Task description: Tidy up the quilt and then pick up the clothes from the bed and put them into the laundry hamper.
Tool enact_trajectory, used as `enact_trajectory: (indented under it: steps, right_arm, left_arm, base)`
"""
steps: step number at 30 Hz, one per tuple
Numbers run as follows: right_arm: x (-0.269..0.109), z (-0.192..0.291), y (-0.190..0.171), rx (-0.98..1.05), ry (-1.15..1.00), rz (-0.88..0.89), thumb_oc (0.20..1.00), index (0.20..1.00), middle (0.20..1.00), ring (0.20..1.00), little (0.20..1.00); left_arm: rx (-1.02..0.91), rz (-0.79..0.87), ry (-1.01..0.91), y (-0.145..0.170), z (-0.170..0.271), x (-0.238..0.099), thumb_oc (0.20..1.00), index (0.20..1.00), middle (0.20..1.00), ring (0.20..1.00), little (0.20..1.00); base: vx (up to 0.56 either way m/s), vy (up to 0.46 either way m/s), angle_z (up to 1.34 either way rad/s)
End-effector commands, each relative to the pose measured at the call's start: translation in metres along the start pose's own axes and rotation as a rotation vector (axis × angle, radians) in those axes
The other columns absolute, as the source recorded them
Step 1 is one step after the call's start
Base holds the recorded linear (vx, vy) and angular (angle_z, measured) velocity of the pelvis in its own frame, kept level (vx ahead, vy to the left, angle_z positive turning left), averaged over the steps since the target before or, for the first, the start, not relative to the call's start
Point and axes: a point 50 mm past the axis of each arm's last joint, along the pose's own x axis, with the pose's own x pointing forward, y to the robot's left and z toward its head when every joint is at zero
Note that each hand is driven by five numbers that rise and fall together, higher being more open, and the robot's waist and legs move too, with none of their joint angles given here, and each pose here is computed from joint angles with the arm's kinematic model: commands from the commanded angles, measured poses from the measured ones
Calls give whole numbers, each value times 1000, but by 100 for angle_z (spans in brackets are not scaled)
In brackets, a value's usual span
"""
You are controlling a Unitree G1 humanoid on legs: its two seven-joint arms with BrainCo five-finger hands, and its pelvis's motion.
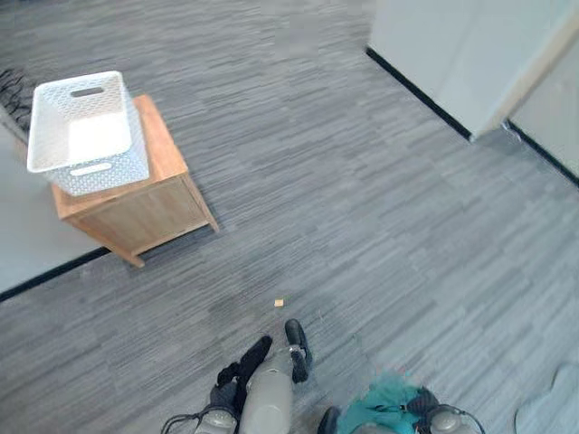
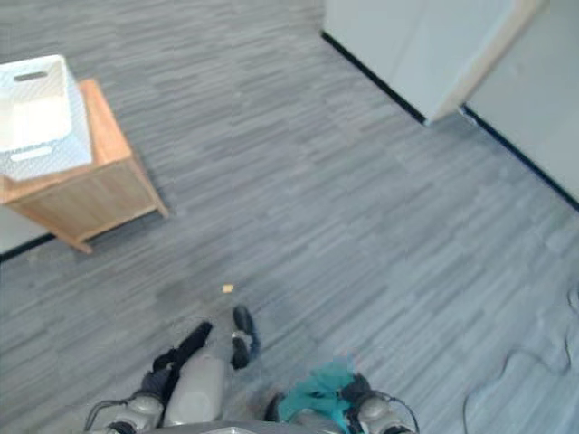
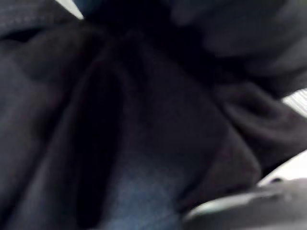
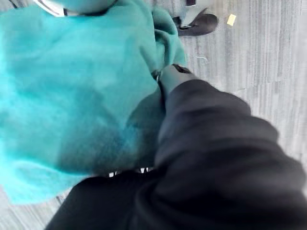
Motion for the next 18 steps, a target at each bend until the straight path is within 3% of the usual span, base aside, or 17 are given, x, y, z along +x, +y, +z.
enact_trajectory:
  steps: [1, 7, 12, 18]
  right_arm:
    - [1, 11, 5, 23, -34, -8, 200, 200, 200, 200, 200]
    - [2, 15, -7, 51, -56, -34, 200, 200, 200, 200, 200]
    - [3, 24, -17, 67, -88, -38, 200, 200, 200, 200, 200]
    - [4, 22, -27, 62, -76, -53, 200, 200, 200, 200, 200]
  left_arm:
    - [73, -80, -29, -29, 12, -3, 200, 200, 200, 200, 200]
    - [256, -74, -140, -33, 33, -4, 200, 200, 200, 200, 200]
    - [400, -73, -345, -39, 89, -6, 200, 200, 200, 200, 200]
    - [391, -101, -328, -48, 76, -8, 200, 200, 200, 200, 200]
  base:
    - [815, 157, 142]
    - [552, 37, 110]
    - [514, -279, 145]
    - [538, -369, 95]
